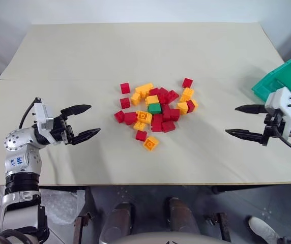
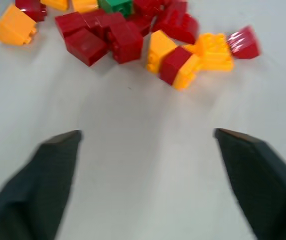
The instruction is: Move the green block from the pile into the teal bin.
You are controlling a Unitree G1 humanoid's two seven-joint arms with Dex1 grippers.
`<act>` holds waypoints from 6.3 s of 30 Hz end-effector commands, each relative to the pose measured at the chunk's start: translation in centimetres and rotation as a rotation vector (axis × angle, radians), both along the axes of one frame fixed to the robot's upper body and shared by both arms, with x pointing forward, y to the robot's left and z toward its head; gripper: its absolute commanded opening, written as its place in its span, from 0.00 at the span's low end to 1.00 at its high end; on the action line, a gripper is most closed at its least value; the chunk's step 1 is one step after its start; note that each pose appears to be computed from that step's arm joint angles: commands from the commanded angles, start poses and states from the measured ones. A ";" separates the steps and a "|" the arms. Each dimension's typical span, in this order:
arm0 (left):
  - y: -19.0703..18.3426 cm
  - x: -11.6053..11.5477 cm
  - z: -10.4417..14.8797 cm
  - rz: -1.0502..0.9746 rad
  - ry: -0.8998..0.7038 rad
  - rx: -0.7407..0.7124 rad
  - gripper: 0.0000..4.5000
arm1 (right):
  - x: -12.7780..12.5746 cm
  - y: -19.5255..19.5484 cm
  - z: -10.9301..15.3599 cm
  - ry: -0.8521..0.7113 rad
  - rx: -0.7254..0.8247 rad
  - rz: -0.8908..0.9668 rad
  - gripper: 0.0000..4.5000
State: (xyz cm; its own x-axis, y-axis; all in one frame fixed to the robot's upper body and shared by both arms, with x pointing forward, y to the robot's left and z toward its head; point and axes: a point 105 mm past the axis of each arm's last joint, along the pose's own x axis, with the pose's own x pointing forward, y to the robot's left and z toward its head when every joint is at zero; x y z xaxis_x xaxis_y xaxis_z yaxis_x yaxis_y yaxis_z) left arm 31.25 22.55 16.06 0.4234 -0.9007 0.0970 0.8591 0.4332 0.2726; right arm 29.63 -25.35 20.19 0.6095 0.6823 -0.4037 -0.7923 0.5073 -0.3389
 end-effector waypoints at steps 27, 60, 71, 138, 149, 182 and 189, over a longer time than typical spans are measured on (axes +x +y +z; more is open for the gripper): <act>-0.6 -2.9 -0.6 0.065 -0.074 -0.032 1.00 | 9.8 20.9 -3.4 0.289 -0.341 0.177 1.00; -0.8 -2.3 -0.3 0.114 -0.084 -0.045 1.00 | 13.0 22.8 -4.3 0.537 0.185 -0.196 1.00; -1.0 -2.0 -0.2 0.104 -0.083 -0.045 1.00 | 12.8 24.3 -2.4 0.122 0.064 0.020 1.00; -1.0 -2.0 0.4 0.131 -0.115 -0.049 1.00 | 12.5 28.2 -0.9 -0.094 -0.227 0.333 1.00; -0.9 -2.0 0.4 0.151 -0.119 -0.052 1.00 | 12.9 28.6 -2.6 -0.070 -0.227 0.256 1.00; -7.6 1.4 3.0 0.006 -0.135 -0.024 1.00 | 11.1 18.4 2.9 -0.027 0.042 0.106 0.36; -7.1 1.4 2.9 0.023 -0.145 -0.025 1.00 | 6.5 23.8 -2.4 0.107 -0.010 0.308 0.36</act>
State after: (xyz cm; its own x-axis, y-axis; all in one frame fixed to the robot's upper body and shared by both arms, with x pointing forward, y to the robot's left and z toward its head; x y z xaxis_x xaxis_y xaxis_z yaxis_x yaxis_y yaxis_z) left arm 32.84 14.99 18.18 0.4197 -0.8926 0.1645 0.8227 0.4507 0.3464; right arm 37.40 -3.27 18.36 0.3897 0.8030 -0.4508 -0.9175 0.2967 -0.2647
